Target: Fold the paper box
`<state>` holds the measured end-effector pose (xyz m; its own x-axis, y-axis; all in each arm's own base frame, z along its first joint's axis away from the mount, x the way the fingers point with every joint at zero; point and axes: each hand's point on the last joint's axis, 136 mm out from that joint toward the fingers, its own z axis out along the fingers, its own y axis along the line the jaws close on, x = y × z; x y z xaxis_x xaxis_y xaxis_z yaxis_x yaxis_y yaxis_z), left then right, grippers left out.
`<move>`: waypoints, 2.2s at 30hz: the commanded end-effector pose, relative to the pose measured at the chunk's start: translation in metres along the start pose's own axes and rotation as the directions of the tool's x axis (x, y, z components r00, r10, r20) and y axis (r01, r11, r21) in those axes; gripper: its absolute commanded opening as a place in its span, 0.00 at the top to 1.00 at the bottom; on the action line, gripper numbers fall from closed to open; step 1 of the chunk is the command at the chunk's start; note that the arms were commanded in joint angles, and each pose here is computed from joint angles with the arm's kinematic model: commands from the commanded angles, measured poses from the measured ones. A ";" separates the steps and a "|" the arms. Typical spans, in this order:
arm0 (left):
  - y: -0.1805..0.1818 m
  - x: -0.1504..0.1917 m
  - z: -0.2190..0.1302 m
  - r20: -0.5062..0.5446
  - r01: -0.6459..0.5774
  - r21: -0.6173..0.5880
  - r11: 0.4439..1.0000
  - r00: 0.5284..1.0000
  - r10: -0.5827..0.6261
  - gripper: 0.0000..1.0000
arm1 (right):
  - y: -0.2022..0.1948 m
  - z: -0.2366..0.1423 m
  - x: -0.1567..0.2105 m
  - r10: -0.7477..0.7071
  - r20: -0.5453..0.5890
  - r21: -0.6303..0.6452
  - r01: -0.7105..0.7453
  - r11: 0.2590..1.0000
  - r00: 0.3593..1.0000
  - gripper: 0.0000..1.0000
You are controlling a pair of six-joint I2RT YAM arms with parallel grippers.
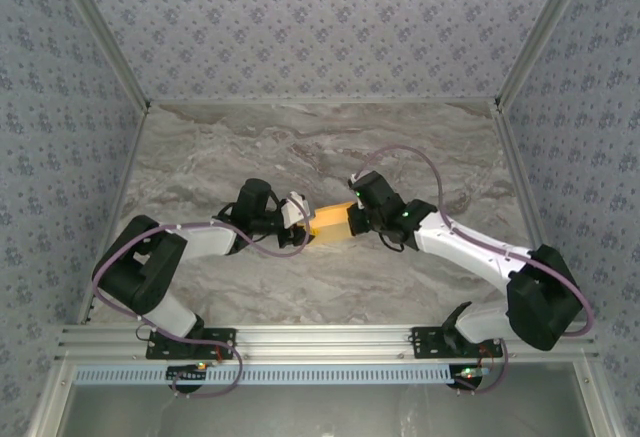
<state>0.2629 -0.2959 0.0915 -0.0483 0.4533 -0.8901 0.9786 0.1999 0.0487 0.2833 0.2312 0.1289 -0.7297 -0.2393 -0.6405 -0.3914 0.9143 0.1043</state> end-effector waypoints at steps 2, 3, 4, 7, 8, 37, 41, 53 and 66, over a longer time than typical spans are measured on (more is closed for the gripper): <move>0.003 -0.003 0.006 -0.019 -0.027 0.007 1.000 0.999 0.027 0.57 | 0.031 -0.003 -0.004 -0.010 -0.014 -0.074 0.009 0.997 1.000 0.95; 0.004 -0.003 0.006 -0.019 -0.028 0.008 1.000 0.999 0.028 0.57 | 0.031 -0.001 -0.004 -0.009 -0.012 -0.061 0.008 0.998 1.000 0.95; 0.004 -0.004 0.006 -0.017 -0.028 0.009 1.000 0.999 0.028 0.57 | 0.031 0.000 -0.003 -0.009 -0.011 -0.050 0.008 0.999 1.000 0.95; 0.004 -0.004 0.007 -0.017 -0.026 0.013 1.000 1.000 0.026 0.57 | 0.033 0.002 -0.002 0.011 0.000 -0.030 -0.011 0.999 1.000 0.96; 0.005 -0.004 0.007 -0.016 -0.028 0.012 1.000 0.999 0.028 0.56 | 0.034 0.003 -0.002 0.020 0.007 -0.026 -0.020 0.999 1.000 0.97; 0.020 -0.004 -0.002 0.004 -0.015 -0.078 0.997 1.000 0.015 0.55 | 0.053 -0.003 0.003 0.135 0.069 -0.049 -0.132 0.990 0.988 0.99; 0.017 -0.002 0.000 -0.005 -0.024 -0.059 0.998 1.000 0.024 0.56 | 0.053 -0.005 -0.007 0.147 0.085 -0.055 -0.143 0.988 0.986 0.97; 0.016 0.001 0.005 -0.019 -0.028 -0.024 0.999 0.999 0.028 0.57 | 0.049 -0.001 0.001 0.170 0.055 -0.050 -0.167 0.985 0.984 1.00; 0.036 -0.016 -0.005 0.042 0.034 -0.091 0.995 0.999 -0.031 0.44 | 0.009 0.007 0.028 0.201 0.158 0.209 -0.232 0.950 0.967 1.00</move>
<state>0.2815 -0.2909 0.0927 -0.0709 0.4489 -0.8908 0.9704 0.2377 0.0425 0.2768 0.2351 0.1242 -0.6629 -0.0012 -0.7487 -0.1015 0.9909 0.0883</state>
